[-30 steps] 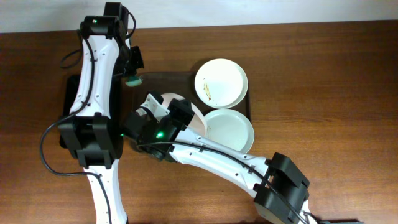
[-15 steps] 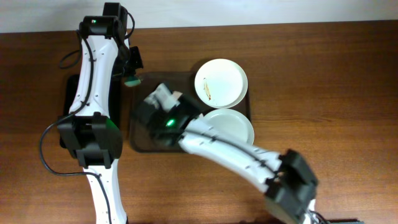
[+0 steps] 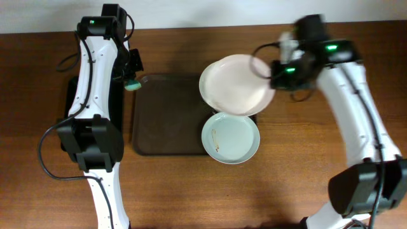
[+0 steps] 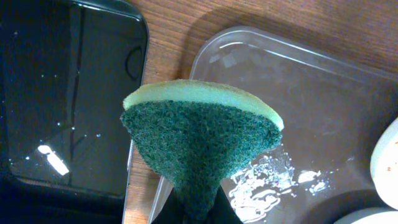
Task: Clean dirty plates on tray and stack at the side
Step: 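Lift the pink plate with the right gripper and carry it right, then lower the pink plate onto the table at right and release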
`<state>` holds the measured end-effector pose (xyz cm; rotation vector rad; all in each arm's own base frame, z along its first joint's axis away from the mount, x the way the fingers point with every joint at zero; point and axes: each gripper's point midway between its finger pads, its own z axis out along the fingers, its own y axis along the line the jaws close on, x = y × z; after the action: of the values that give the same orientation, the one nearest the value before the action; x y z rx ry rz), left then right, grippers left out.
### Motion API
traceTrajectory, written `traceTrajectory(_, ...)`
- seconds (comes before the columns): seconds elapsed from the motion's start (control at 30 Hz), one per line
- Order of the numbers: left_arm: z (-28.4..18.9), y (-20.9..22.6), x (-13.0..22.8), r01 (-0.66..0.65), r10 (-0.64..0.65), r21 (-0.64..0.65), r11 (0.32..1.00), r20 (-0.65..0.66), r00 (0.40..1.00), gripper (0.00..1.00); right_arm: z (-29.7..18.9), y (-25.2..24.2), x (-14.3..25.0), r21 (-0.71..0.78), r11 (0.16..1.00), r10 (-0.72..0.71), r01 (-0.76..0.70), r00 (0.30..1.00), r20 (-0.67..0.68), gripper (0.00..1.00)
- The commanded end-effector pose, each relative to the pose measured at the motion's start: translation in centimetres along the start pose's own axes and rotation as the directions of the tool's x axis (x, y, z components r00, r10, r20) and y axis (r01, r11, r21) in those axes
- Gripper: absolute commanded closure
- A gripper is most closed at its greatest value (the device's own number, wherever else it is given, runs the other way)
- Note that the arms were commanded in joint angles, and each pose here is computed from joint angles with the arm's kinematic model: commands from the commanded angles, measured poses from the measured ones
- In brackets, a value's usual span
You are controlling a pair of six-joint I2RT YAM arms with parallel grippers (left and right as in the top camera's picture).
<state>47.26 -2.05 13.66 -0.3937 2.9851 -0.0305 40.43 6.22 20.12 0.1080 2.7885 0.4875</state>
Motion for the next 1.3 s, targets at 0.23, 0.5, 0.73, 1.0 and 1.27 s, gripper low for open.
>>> traceTrajectory(0.23,0.7,-0.3,0.5,-0.021,0.021,0.000,1.000,-0.031,0.999,0.99,-5.9,-20.2,-0.3,0.222,0.854,0.431,-0.471,0.879,0.204,0.96)
traceTrajectory(0.5,0.7,-0.6,0.4,-0.025,0.025,0.002,1.000,-0.024,0.999,0.99,-0.7,-26.6,4.2,0.320,0.736,0.565,-0.596,0.802,0.195,0.96)
traceTrajectory(0.73,0.7,-0.6,0.4,-0.025,0.025,0.003,1.000,-0.022,0.999,0.99,3.7,-30.0,5.8,0.330,0.722,0.537,-0.608,0.794,0.285,0.96)
traceTrajectory(1.0,0.7,-0.6,0.4,-0.025,0.025,0.003,1.000,-0.023,0.999,0.99,2.9,-32.2,8.2,0.341,0.664,0.604,-0.666,0.746,0.281,0.72)
traceTrajectory(1.27,0.1,-0.9,0.4,-0.058,0.059,0.018,0.998,-0.017,0.998,0.99,-1.3,-25.9,5.3,0.145,0.781,0.586,-0.607,0.793,0.165,0.53)
